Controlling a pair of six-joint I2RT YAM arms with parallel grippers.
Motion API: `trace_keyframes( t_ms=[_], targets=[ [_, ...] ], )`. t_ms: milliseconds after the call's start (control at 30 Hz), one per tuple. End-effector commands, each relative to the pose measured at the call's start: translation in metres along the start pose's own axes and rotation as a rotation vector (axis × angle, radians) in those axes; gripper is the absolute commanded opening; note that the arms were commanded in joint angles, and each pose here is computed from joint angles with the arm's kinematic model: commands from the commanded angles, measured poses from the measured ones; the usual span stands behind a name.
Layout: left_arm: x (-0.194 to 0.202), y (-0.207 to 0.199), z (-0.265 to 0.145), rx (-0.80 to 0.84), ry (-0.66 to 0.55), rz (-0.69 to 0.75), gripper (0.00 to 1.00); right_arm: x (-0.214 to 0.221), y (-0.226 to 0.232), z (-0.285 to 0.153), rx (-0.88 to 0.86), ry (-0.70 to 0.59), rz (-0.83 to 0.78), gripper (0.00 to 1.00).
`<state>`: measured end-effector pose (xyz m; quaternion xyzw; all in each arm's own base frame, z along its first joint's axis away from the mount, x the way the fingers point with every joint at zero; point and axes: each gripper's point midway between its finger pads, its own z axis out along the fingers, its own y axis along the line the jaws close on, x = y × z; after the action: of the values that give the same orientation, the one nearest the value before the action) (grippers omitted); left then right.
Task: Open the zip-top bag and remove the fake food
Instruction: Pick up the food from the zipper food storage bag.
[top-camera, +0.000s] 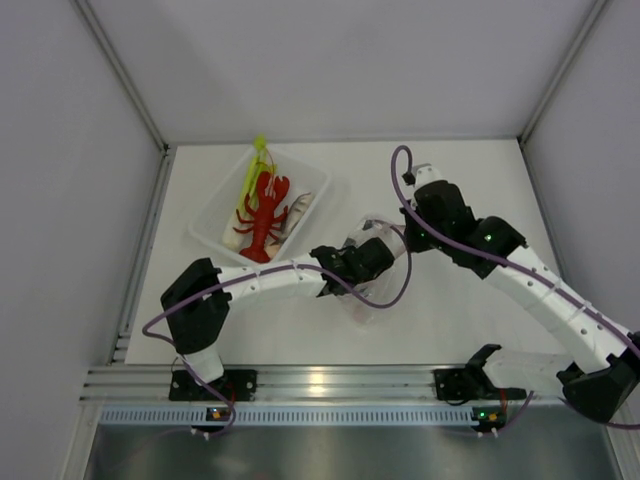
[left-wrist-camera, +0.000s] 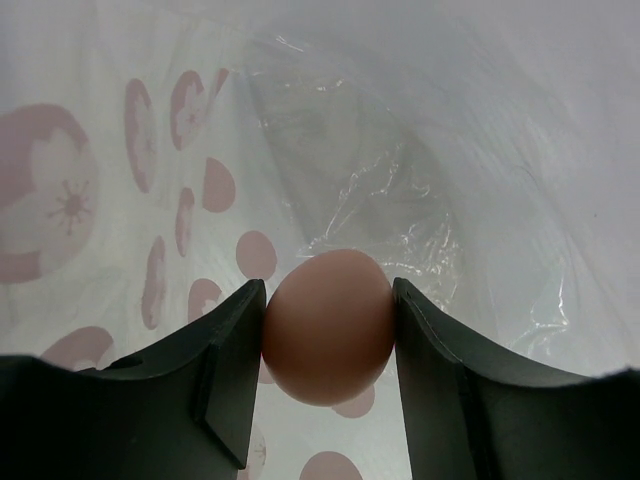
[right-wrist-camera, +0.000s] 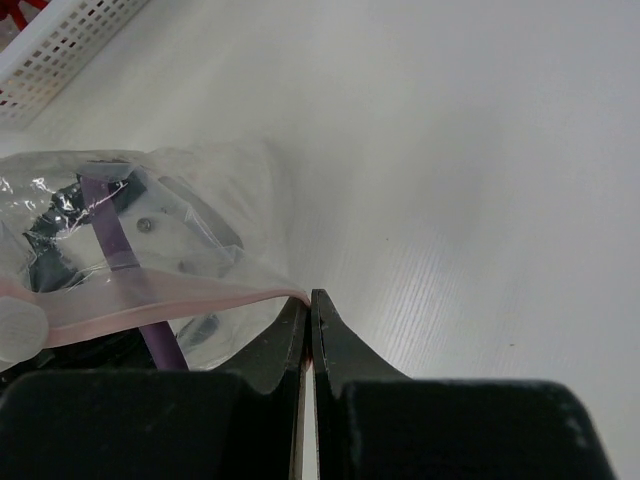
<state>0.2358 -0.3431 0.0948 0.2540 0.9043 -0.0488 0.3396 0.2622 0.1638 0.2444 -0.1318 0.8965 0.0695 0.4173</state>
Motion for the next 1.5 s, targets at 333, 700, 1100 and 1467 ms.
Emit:
trace_keyframes(
  t_ms=[333, 700, 1100, 1467],
  targets=[
    [-0.094, 0.015, -0.068, 0.063, -0.28, -0.31, 0.0, 0.016, -0.018, 0.022, 0.079, -0.021, 0.056, 0.0],
    [-0.079, -0.036, -0.095, 0.421, -0.231, -0.187, 0.0, -0.036, -0.013, 0.011, 0.07, -0.131, 0.075, 0.0],
    [-0.043, -0.046, -0.098, 0.549, -0.211, -0.015, 0.0, -0.028, -0.044, 0.021, 0.232, -0.02, 0.023, 0.0],
    [-0.047, -0.018, -0.108, 0.455, -0.307, 0.02, 0.0, 0.016, -0.058, 0.035, 0.203, 0.04, 0.082, 0.0]
  ],
)
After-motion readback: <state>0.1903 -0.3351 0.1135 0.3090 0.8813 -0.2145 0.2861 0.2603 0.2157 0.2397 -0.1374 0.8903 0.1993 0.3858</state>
